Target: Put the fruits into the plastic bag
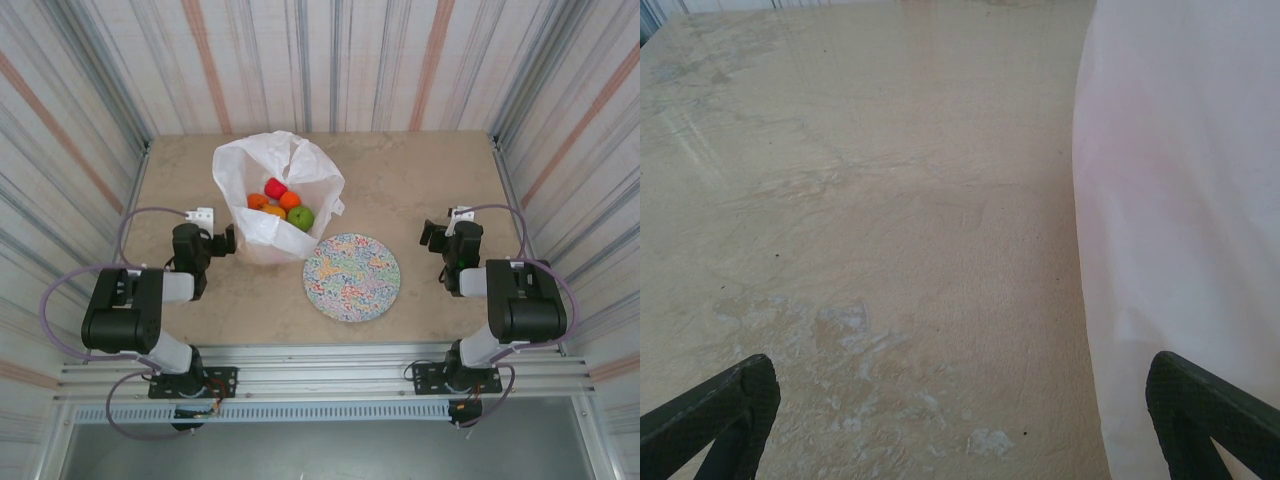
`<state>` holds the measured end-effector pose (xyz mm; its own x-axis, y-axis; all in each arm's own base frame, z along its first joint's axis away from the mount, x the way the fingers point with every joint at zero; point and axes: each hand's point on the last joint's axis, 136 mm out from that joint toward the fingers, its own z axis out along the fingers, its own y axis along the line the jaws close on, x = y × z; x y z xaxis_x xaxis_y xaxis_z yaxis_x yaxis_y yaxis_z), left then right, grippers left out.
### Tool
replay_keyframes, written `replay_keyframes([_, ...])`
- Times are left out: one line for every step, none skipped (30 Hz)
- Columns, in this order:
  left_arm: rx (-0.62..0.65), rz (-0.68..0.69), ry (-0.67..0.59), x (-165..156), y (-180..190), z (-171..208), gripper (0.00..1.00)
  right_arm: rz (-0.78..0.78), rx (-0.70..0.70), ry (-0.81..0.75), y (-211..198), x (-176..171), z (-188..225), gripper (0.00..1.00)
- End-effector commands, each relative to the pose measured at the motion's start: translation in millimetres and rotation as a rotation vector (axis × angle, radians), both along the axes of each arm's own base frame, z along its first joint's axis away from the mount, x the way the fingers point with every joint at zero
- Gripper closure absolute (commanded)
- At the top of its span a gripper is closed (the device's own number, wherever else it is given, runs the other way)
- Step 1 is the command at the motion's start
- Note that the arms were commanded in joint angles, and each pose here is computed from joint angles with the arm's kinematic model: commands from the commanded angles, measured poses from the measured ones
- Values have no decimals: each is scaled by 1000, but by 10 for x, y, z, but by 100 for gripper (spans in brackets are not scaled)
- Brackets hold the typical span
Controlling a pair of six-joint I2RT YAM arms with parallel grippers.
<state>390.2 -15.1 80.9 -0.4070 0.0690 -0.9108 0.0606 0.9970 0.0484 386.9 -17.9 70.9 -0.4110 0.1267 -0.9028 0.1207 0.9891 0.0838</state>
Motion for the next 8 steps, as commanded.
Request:
replay_keyframes([17, -2, -30, 49, 19, 105, 1, 3, -19, -36, -23, 65, 121, 1])
replay_keyframes([17, -2, -30, 51, 21, 105, 1, 3, -20, -37, -25, 64, 122, 1])
replay_keyframes([17, -2, -31, 54, 22, 111, 1, 2, -19, -37, -26, 69, 122, 1])
replay_keyframes([18, -1, -30, 50, 24, 105, 1, 2, -19, -36, -26, 67, 121, 1])
replay_keyframes([16, -1, -29, 48, 24, 103, 1, 2, -20, -35, -28, 65, 117, 1])
replay_keyframes([17, -1, -30, 49, 24, 105, 1, 3, -20, -35, -25, 65, 116, 1])
replay_keyframes([16, -2, -30, 48, 20, 105, 1, 2, -20, -36, -29, 66, 120, 1])
replay_keyframes([17, -2, -31, 47, 19, 108, 1, 2, -20, -36, -29, 63, 118, 1])
